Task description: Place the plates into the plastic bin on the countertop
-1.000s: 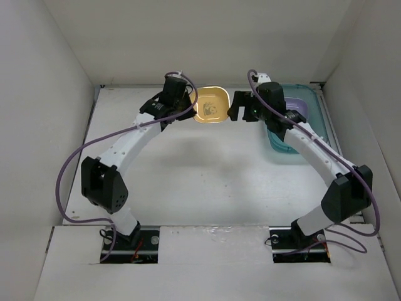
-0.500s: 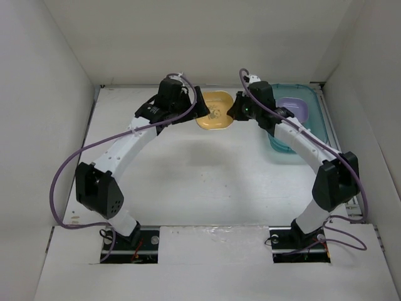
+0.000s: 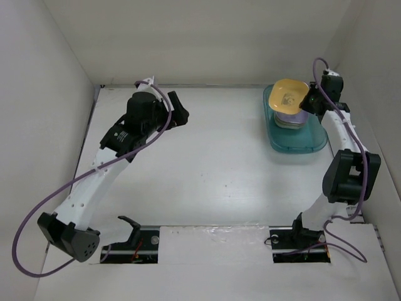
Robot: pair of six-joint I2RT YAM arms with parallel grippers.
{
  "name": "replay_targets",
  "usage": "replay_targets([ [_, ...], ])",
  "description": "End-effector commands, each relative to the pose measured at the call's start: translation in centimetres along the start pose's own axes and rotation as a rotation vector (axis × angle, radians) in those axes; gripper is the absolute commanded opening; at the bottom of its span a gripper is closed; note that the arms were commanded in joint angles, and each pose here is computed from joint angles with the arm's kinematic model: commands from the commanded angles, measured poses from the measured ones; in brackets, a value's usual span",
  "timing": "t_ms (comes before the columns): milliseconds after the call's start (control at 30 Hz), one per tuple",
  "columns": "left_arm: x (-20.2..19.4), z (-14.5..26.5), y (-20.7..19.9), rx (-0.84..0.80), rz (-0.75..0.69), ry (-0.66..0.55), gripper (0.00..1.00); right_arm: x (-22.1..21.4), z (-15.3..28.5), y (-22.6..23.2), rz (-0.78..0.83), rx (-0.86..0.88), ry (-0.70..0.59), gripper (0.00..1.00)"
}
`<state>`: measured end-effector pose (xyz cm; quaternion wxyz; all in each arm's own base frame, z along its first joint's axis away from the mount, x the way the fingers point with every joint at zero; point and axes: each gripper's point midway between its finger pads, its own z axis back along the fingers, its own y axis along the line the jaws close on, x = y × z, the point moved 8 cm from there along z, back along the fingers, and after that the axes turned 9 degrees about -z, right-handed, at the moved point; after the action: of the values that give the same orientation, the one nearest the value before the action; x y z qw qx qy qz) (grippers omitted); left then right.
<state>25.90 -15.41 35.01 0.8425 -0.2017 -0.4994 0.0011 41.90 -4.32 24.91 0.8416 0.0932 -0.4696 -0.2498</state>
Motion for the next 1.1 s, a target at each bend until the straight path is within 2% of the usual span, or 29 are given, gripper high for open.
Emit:
replay_targets([
  [0, -2.0, 1.1, 2.0, 0.097, -0.057, 0.035, 1.0, 2.2, -0.7, -0.1, 0.009, 0.052, -0.023, 0.0],
  [67, -3.1, 1.1, 2.6, 0.117, -0.072, 0.054, 1.0, 3.0, -1.5, -0.5, -0.002, -0.022, -0.049, 0.0],
  [133, -3.6, 1.4, 3.5, 0.137, -0.063, 0.053, 1.0, 2.2, -2.9, -1.7, -0.012, -0.075, 0.009, 0.0],
  [167, -3.9, 1.3, 3.7, 0.142, -0.064, 0.065, 1.0, 2.6, -3.3, -2.4, -0.016, -0.119, -0.009, 0.0],
  [267, -4.8, 1.2, 4.6, 0.157, -0.065, 0.077, 1.0, 2.5, -3.6, -2.9, -0.047, -0.138, -0.01, 0.08],
  [300, -4.9, 1.0, 4.7, 0.156, -0.064, 0.076, 1.0, 2.5, -3.6, -2.9, -0.047, -0.138, -0.01, 0.28],
  [333, -5.3, 0.9, 4.8, 0.16, -0.066, 0.085, 1.0, 2.7, -3.6, -2.9, -0.047, -0.133, -0.019, 0.52],
  [367, -5.3, 0.9, 4.8, 0.16, -0.066, 0.085, 1.0, 3.0, -3.3, -2.7, -0.059, -0.129, -0.03, 0.52],
  [400, -5.6, 0.8, 4.9, 0.164, -0.067, 0.094, 1.0, 3.2, -2.8, -2.3, -0.053, -0.135, -0.048, 1.0],
  [533, -5.5, 0.8, 5.1, 0.185, -0.068, 0.085, 1.0, 4.4, 0.8, 0.9, -0.022, -0.112, -0.118, 1.0],
  [567, -5.1, 0.9, 5.1, 0.193, -0.068, 0.07, 1.0, 5.4, 3.2, 2.5, -0.013, -0.08, -0.162, 1.0],
  [667, -3.5, 1.6, 5.0, 0.228, -0.058, 0.023, 1.0, 4.3, 7.6, 5.9, 0.049, -0.087, -0.192, 1.0],
  [700, -3.2, 2.0, 5.1, 0.25, -0.06, 0.02, 1.0, 4.6, 10.4, 6.6, 0.052, -0.071, -0.227, 1.0],
  [800, -0.9, 3.2, 4.9, 0.293, -0.069, -0.035, 1.0, 2.5, 15.1, 7.2, 0.096, -0.101, -0.213, 1.0],
  [833, -0.7, 3.8, 5.1, 0.322, -0.074, -0.031, 1.0, 2.5, 18.4, 7.4, 0.075, -0.048, -0.255, 1.0],
  [900, 1.2, 5.5, 5.2, 0.374, -0.065, -0.104, 1.0, 0.3, 21.4, 8.2, 0.093, 0.025, -0.244, 1.0],
  [967, 2.0, 7.2, 5.6, 0.429, -0.05, -0.155, 1.0, -0.2, 26.2, 8.0, 0.077, 0.116, -0.294, 1.0],
  [1067, 3.4, 10.8, 5.6, 0.421, -0.006, -0.27, 1.0, -1.6, 31.2, 6.6, 0.09, 0.194, -0.318, 1.0],
])
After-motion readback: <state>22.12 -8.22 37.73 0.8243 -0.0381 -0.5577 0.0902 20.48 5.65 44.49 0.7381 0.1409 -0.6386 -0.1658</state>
